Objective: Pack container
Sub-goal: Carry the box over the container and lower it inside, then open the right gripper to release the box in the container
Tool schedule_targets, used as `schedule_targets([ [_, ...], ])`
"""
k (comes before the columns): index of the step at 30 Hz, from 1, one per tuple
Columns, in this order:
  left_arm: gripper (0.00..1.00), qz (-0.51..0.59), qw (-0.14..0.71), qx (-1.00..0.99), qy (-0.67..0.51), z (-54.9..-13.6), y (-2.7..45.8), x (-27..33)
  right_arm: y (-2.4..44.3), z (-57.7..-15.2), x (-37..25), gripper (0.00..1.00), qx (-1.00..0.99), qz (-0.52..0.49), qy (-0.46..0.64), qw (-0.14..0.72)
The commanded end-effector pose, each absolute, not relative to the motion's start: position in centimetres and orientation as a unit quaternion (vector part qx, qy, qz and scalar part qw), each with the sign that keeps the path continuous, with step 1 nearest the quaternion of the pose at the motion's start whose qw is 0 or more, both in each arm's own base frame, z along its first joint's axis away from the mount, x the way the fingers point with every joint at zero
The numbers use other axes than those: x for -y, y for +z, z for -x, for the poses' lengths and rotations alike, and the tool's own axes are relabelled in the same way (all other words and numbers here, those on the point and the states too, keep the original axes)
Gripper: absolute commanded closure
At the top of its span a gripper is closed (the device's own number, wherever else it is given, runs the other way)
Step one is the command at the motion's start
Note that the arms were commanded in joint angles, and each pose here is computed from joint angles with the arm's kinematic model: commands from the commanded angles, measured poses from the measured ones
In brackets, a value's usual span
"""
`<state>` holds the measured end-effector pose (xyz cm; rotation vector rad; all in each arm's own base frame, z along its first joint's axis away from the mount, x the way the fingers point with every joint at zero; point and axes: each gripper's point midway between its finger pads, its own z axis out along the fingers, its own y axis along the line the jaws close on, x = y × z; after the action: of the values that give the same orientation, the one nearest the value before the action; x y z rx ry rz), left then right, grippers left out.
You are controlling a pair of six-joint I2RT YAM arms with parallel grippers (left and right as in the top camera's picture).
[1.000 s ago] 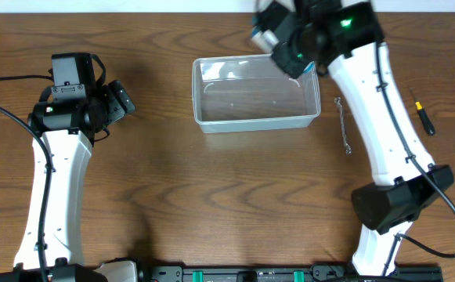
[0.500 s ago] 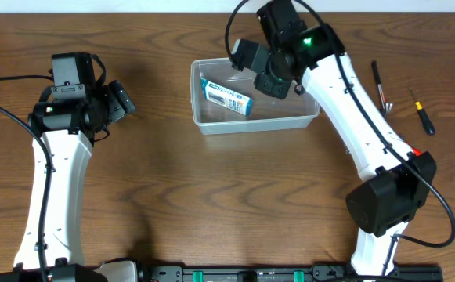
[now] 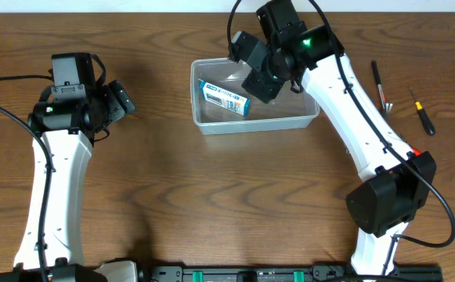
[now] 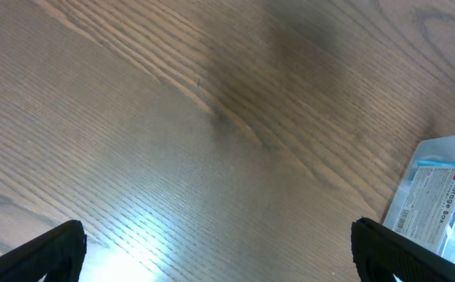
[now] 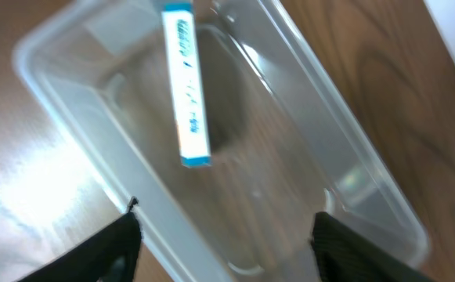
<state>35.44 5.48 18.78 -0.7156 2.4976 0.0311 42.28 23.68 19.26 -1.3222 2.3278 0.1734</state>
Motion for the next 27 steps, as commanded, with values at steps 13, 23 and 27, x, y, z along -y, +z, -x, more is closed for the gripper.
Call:
schedule_targets([
  [13,0.02,0.261,0.267,-0.927,0.022,-35.2,18.7,-5.9,13.3,-40.8,-28.3,0.61,-0.851,0.48,0.143,0.157],
  [23,0.02,0.261,0.267,-0.927,0.022,-35.2,18.7,-5.9,8.5,-41.1,-28.6,0.61,-0.858,0.479,0.143,0.118],
  [27,0.02,0.261,0.267,-0.927,0.022,-35.2,18.7,-5.9,7.8,-42.1,-28.2,0.61,-0.865,0.471,0.121,0.124],
])
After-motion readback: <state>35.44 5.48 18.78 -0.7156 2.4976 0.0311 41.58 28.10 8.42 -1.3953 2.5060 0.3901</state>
